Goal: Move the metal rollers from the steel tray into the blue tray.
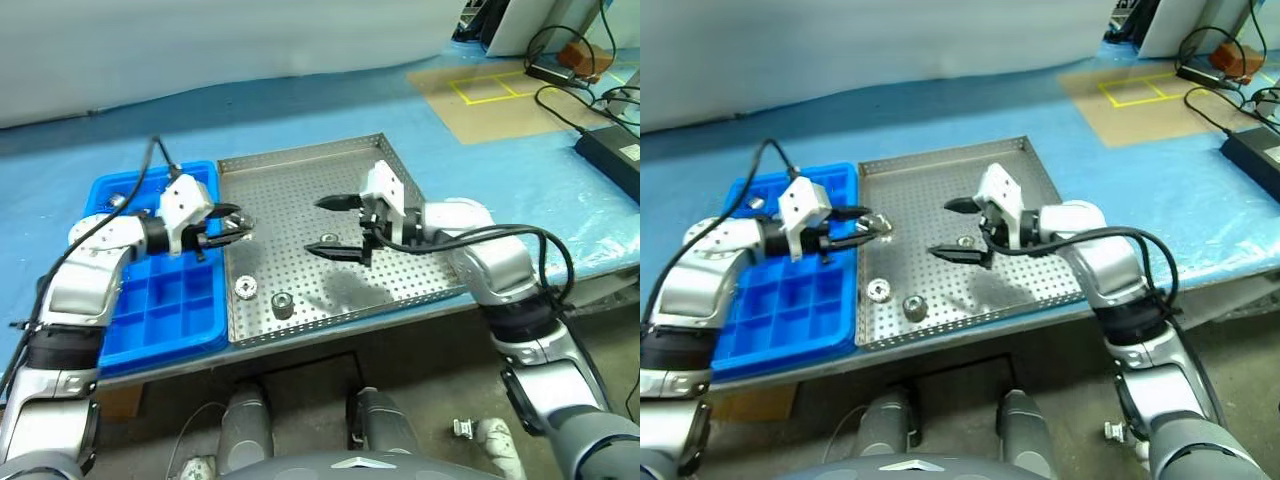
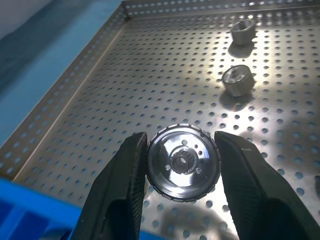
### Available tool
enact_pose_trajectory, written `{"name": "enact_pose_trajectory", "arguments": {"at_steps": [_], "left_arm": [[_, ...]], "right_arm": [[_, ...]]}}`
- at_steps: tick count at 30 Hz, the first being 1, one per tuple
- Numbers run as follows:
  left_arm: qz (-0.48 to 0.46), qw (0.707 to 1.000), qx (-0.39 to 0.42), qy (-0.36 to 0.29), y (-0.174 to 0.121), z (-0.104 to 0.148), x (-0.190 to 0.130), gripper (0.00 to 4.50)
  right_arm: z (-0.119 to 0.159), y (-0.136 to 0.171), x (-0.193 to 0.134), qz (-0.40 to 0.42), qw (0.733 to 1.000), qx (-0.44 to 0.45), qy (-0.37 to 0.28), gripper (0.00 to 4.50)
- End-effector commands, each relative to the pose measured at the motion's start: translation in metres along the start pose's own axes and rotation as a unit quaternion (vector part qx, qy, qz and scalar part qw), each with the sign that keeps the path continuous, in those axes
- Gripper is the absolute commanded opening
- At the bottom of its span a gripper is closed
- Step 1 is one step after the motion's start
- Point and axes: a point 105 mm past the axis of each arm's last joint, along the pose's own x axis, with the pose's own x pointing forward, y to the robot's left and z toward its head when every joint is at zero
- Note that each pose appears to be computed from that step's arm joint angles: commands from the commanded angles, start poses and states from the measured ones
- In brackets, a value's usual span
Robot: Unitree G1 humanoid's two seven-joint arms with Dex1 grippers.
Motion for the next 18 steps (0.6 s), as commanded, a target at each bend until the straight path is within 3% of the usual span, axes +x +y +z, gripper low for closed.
{"name": "enact_pose_trajectory", "arguments": {"at_steps": [1,5,9,14,18], "left_arm": [[0.109,0.994,-0.011,0.000,0.023,0.004,-0.033,2.11],[0.226,0.972,-0.064,0.024,0.033,-0.017,-0.074,2.11],[0.280,0.953,-0.097,0.067,0.022,-0.042,-0.101,2.11],[0.298,0.939,-0.136,0.106,-0.005,-0.066,-0.117,2.11],[0.336,0.920,-0.171,0.105,-0.009,-0.080,-0.124,2.11]], "right_arm": [[0.016,-0.005,0.018,0.013,0.999,-0.040,-0.029,4.50],[0.028,-0.003,0.047,0.042,0.994,-0.078,-0.056,4.50],[0.029,0.004,0.067,0.085,0.990,-0.090,-0.062,4.50],[0.029,0.010,0.075,0.118,0.986,-0.100,-0.064,4.50],[0.026,0.011,0.076,0.131,0.984,-0.104,-0.057,4.50]]}}
